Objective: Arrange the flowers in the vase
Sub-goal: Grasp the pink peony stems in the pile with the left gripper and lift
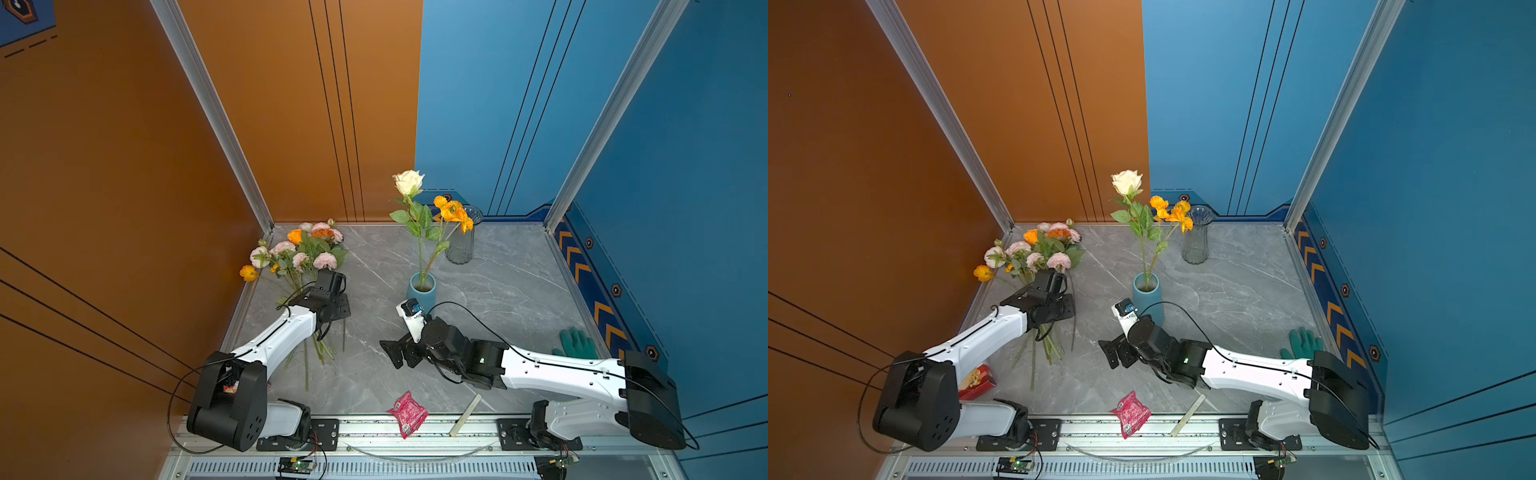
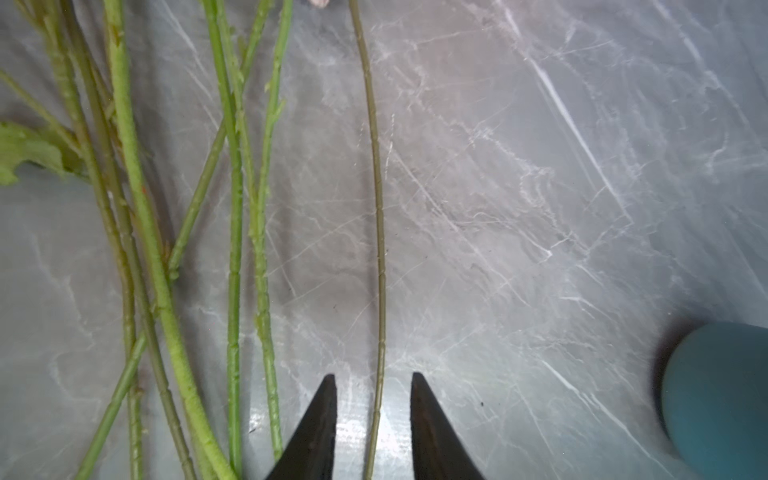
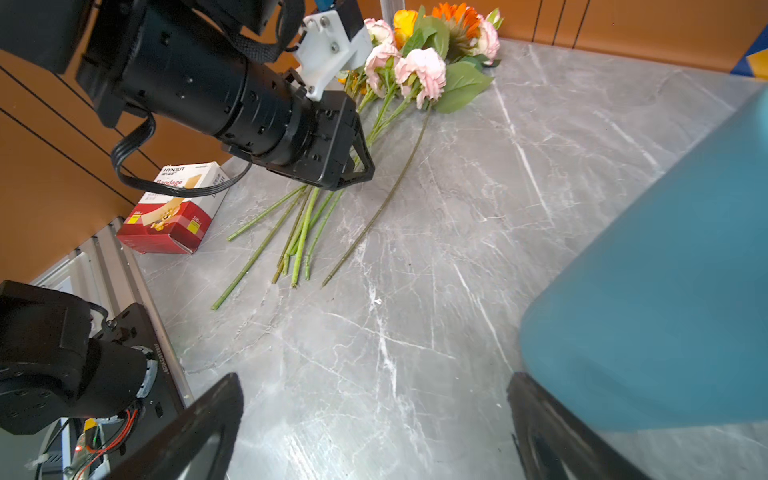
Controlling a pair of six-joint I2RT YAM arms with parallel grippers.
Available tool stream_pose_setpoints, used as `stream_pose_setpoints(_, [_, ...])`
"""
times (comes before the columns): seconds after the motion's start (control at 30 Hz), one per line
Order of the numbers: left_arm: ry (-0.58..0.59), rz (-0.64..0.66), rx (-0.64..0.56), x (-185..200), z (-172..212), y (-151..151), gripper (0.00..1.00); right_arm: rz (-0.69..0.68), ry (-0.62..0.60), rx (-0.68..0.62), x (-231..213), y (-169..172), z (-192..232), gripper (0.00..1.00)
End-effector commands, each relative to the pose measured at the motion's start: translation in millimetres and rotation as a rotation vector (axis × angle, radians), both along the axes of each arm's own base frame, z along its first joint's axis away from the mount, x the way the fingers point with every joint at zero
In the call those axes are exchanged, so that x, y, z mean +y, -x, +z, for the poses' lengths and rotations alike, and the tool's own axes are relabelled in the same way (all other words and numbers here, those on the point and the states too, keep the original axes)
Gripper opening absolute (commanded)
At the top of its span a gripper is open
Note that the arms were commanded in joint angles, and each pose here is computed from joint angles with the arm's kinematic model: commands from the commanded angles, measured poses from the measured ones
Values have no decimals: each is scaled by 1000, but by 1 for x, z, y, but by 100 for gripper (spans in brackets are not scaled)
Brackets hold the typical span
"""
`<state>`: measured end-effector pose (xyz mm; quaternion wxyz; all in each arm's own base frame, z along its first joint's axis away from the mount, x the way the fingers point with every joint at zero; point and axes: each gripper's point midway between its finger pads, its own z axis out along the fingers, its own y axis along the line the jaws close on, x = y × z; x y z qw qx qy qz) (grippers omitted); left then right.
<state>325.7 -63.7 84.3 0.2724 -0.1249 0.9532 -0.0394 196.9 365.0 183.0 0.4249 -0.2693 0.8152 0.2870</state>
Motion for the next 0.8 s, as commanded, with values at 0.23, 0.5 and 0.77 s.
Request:
stream_pose_setpoints(0.23, [-37,113,109,33,-31,17,30,41,-48,66,39,5,-6,100])
stream_pose_setpoints(0.5, [-38,139,141,44,-45,17,31,59,-54,80,44,8,-7,100])
stream_pose_setpoints(0.77, [-1,150,170,43,-63,13,31,60,-48,87,43,8,-8,100])
